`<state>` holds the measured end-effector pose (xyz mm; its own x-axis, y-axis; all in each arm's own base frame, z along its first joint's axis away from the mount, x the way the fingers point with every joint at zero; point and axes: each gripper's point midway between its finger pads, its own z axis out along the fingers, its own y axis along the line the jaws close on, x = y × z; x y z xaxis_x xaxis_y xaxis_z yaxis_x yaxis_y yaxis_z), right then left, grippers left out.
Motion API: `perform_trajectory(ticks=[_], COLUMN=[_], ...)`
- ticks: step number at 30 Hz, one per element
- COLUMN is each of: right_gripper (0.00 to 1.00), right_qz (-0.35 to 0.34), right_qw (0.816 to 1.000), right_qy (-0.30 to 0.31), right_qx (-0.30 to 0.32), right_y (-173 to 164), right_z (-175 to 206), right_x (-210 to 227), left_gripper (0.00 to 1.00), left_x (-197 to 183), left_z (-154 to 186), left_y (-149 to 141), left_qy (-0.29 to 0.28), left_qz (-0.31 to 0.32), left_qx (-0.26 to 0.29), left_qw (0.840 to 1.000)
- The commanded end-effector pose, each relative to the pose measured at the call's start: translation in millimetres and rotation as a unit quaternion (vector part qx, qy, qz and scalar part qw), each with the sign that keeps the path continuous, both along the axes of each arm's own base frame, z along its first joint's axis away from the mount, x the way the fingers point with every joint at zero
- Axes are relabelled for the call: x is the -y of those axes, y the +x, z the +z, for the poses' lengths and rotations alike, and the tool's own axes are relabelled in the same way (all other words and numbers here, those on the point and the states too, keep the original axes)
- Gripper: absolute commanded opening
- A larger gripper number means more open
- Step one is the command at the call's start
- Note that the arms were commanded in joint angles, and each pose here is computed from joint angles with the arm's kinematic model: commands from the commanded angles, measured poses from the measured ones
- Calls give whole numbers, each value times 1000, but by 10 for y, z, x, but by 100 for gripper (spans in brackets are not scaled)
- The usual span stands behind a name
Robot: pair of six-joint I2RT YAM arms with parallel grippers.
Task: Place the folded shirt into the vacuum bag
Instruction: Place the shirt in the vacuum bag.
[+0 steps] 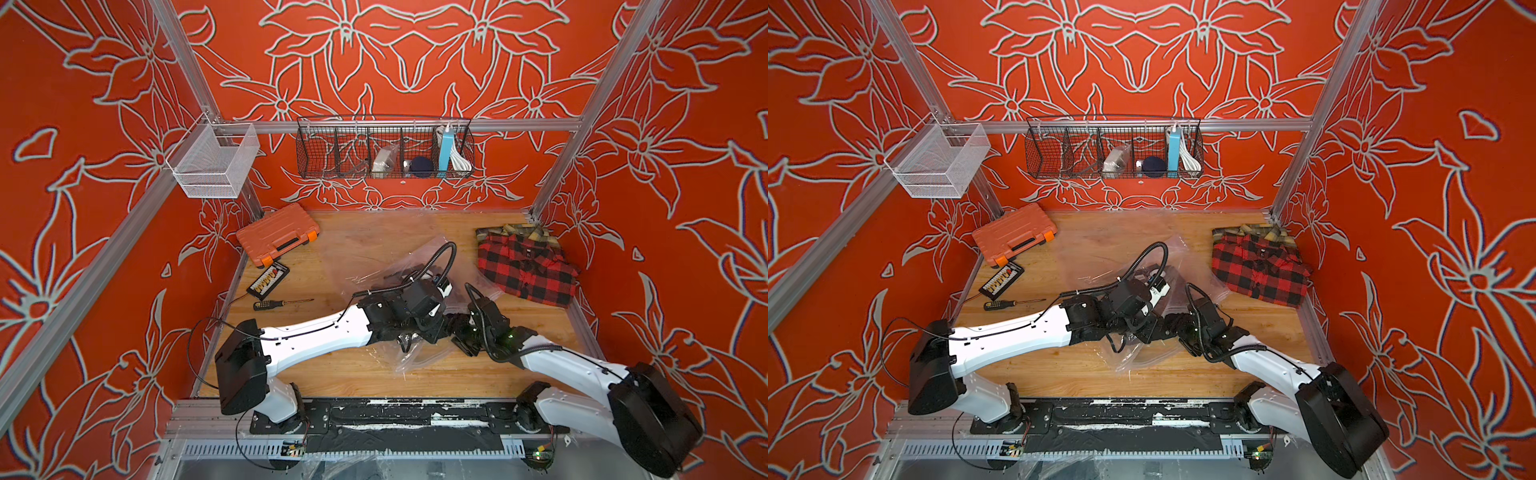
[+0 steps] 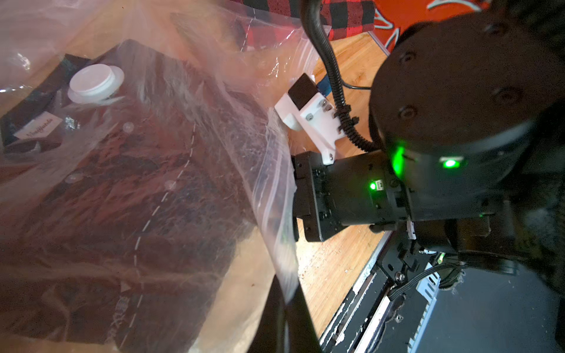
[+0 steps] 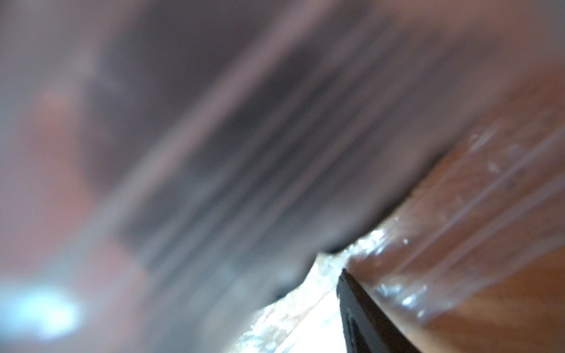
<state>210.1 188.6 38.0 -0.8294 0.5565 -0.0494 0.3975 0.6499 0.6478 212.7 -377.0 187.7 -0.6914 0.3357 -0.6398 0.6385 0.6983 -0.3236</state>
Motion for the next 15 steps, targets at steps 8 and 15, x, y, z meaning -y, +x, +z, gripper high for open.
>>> perform_trajectory(ticks=[8,15], right_gripper=[39,23], right_qz=[-100,-91], right_qw=[994,993], right_qy=[48,46], right_qx=[16,60], right_y=[293,594], right_z=[-227,-129], right_x=[-138,-294], left_gripper=[0,0], left_x=[227,239], left_z=[246,372], left_y=[-107,-254], left_qy=[-39,-32], left_qz=[-33,-57], left_qx=[0,8], left_qw=[999,998])
